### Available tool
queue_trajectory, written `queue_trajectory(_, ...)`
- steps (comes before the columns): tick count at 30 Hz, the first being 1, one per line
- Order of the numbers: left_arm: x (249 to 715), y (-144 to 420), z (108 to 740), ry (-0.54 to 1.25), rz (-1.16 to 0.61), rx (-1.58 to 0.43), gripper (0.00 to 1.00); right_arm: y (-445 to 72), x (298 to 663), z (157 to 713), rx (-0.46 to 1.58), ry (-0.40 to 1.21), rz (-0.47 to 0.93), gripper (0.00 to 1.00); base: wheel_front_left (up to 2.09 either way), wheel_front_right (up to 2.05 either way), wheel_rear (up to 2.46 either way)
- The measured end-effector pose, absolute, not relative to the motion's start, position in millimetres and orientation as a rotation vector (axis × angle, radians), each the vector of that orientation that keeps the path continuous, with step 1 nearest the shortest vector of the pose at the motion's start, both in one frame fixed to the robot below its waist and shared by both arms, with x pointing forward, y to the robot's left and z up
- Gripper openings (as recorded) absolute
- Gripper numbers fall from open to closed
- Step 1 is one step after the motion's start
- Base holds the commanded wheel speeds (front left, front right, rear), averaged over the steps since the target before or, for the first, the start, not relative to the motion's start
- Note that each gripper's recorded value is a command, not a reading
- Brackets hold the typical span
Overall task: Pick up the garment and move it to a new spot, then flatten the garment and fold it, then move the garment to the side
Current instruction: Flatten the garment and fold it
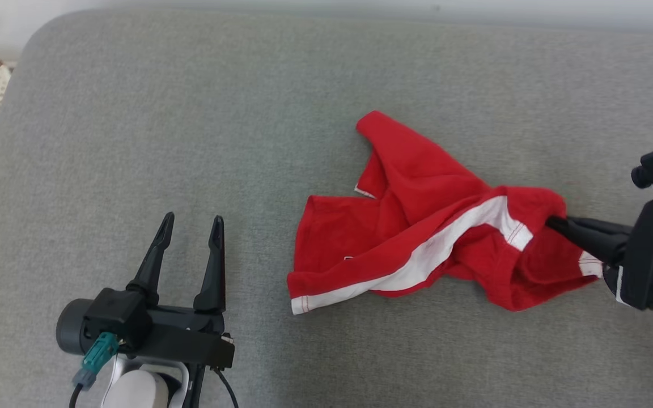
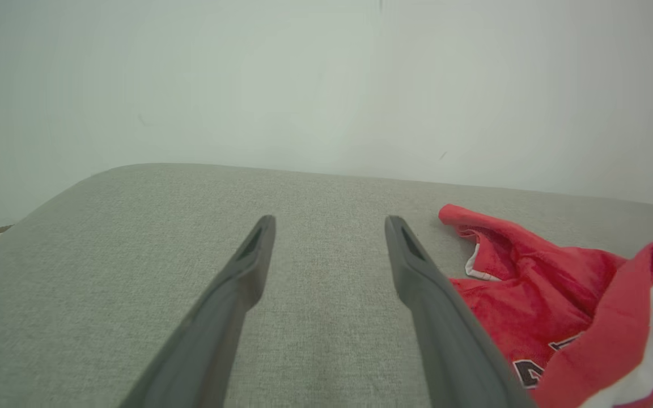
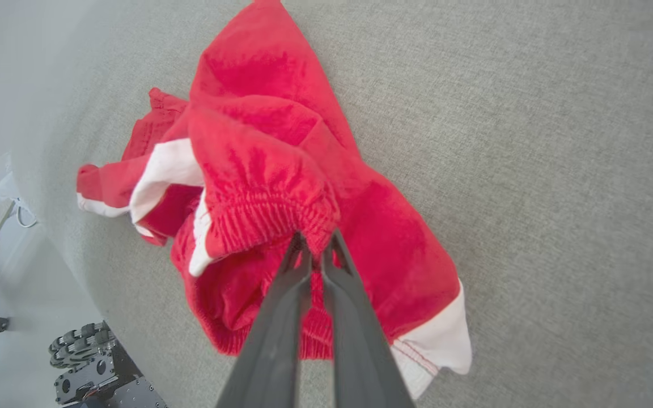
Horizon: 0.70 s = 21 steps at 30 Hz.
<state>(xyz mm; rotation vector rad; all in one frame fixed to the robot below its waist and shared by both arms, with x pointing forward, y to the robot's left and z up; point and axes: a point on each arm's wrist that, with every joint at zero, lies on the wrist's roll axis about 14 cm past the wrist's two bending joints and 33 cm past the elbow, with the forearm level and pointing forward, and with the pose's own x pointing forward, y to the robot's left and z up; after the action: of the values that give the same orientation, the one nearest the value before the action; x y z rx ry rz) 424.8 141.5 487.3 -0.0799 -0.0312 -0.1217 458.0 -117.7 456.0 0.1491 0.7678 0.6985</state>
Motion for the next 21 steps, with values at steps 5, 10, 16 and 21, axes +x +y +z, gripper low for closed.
queue_trajectory(5, 427.3, 148.6, 481.8, -0.017, -0.098, -0.075, 1.00, -108.2, 474.8, 431.3, 0.148, 0.742, 0.688, 0.81, 0.00, 0.00, 0.00)
queue_trajectory(10, 429.9, 151.5, 478.7, -0.010, -0.087, -0.073, 1.00, -117.1, 489.7, 421.0, 0.137, 0.632, 0.634, 1.00, 0.00, 0.00, 0.00)
queue_trajectory(16, 430.9, 150.9, 481.0, -0.016, -0.090, -0.073, 1.00, -134.8, 487.5, 431.1, 0.217, 0.491, 0.554, 1.00, 0.00, 0.00, 0.00)
queue_trajectory(21, 428.5, 153.1, 482.9, -0.020, -0.086, -0.067, 1.00, -143.7, 473.1, 447.8, 0.283, 0.366, 0.511, 1.00, 0.00, 0.00, 0.00)
